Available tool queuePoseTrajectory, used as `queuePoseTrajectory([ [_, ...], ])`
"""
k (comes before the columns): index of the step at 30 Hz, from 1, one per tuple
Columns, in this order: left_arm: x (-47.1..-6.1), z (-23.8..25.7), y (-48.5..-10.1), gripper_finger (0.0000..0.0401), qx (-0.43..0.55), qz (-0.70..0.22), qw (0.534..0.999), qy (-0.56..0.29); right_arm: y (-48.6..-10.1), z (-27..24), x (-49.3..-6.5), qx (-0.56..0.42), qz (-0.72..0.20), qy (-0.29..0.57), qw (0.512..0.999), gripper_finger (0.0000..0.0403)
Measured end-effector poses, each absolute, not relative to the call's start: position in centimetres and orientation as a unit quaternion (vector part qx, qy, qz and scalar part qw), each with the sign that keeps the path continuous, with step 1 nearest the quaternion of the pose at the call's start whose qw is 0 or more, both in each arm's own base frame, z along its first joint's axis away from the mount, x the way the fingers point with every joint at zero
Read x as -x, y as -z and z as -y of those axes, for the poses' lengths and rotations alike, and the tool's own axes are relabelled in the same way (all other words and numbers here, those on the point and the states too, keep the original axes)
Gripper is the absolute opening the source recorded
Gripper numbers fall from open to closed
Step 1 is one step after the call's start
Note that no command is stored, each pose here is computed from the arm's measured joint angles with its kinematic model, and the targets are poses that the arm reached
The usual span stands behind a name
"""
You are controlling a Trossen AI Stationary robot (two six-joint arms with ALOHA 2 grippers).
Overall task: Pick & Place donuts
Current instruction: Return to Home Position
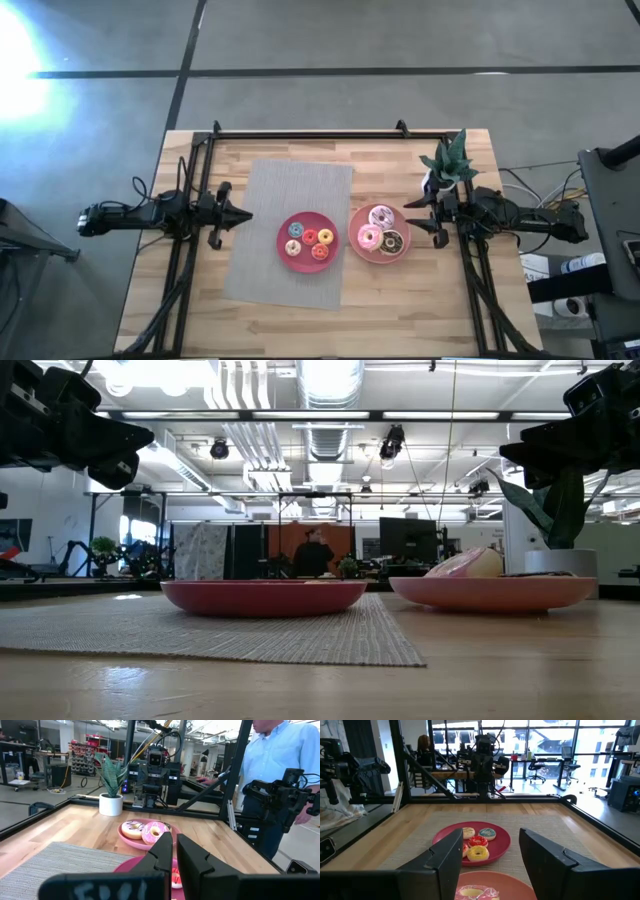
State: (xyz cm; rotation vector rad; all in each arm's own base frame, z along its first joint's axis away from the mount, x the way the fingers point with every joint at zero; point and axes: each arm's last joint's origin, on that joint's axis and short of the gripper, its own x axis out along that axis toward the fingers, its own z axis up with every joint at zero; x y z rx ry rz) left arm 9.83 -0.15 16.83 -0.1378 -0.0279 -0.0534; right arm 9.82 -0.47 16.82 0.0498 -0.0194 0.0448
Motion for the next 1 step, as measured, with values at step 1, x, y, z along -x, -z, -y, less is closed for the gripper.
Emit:
queuePoseTrajectory([
  [1,-9.83,0.14,-16.83,0.0,0.069,0.014,0.997,0.026,-16.82,0.47,-9.82,-0.025,0.01,-0.022,0.999,0.0187],
])
